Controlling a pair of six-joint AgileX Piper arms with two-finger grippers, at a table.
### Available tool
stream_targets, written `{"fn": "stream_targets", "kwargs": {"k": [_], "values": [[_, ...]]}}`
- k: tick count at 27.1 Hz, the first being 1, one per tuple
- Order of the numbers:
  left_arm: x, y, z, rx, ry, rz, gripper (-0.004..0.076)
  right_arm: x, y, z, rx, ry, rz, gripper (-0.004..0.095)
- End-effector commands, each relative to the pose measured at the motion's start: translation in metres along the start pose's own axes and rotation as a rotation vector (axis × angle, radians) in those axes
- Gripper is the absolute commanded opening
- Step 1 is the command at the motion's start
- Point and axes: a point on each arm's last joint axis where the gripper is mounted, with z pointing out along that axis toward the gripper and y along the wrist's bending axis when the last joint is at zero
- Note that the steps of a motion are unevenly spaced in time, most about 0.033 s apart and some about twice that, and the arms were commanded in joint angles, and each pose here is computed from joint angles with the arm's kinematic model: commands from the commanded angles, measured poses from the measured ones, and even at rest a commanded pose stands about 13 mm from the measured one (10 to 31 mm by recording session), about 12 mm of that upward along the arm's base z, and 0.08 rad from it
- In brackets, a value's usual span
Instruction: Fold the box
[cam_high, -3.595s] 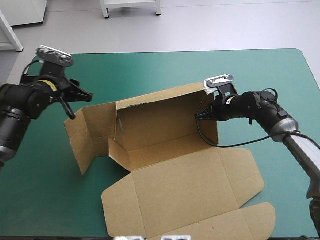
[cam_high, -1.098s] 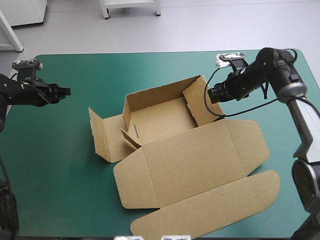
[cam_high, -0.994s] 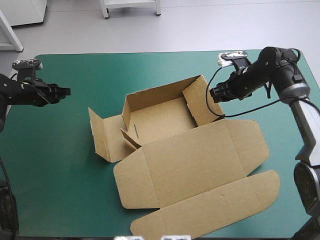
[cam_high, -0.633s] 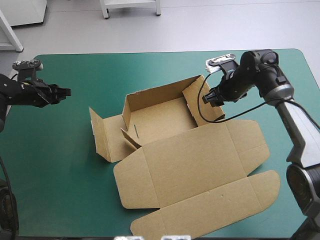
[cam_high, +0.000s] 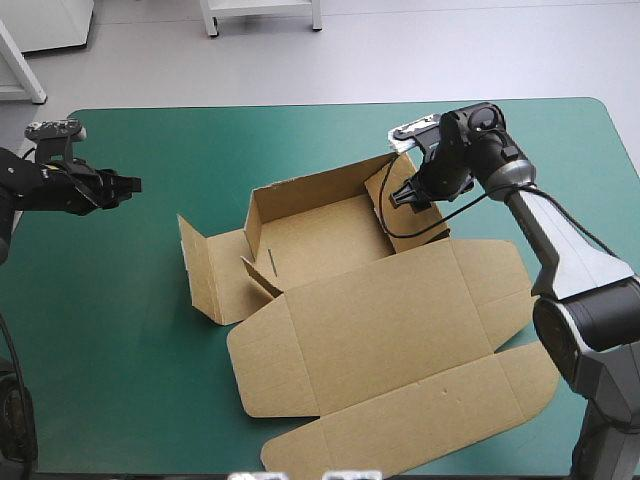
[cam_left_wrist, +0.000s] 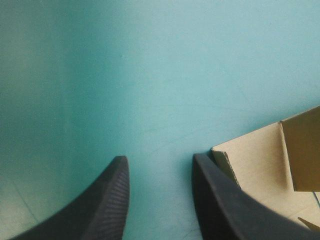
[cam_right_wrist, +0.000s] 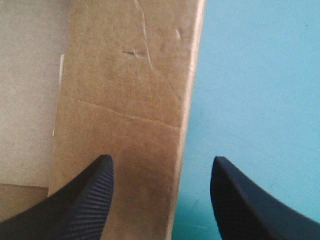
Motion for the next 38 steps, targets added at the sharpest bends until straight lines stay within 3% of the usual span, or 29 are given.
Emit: {"fn": "stream_targets", "kwargs": {"k": [1, 8, 12, 16, 18, 19, 27, 34, 38], "values": [[-0.012, -0.007, -0.021, 0.002, -0.107, 0.004, 0.0297, -0.006, -0.001, -0.025, 0.000, -0.094, 0.009, 0.0544], [-0.012, -0.007, -0.021, 0.003, -0.106, 0.004, 0.0297, -0.008, 0.001, -0.005, -0.025, -0.061, 0.016, 0.0544], [-0.011, -0.007, -0.021, 0.004, -0.104, 0.004, 0.0297, -0.008, 0.000, -0.004, -0.023, -0.061, 0.016, 0.0464], [-0.011, -0.007, -0.021, 0.004, -0.102, 0.004, 0.0297, -0.007, 0.001, -0.004, -0.024, -0.048, 0.015, 0.0211], [-0.011, -0.007, -0.021, 0.006, -0.098, 0.004, 0.0297, -0.005, 0.000, -0.004, -0.019, -0.026, 0.005, 0.0005], [-0.011, -0.007, -0.021, 0.006, -0.098, 0.004, 0.0297, -0.005, 0.000, -0.004, -0.014, -0.020, 0.003, -0.0012], [-0.010, -0.008, -0.021, 0.011, -0.090, 0.003, 0.0297, -0.006, -0.006, -0.027, 0.029, -0.040, 0.014, 0.0000], [-0.011, -0.008, -0.021, 0.010, -0.098, 0.002, 0.0297, 0.001, -0.031, -0.102, 0.059, -0.225, 0.087, 0.0000], [-0.012, -0.007, -0.020, 0.010, -0.101, -0.001, 0.0297, 0.019, -0.049, -0.147, 0.027, -0.331, 0.157, 0.0000]]}}
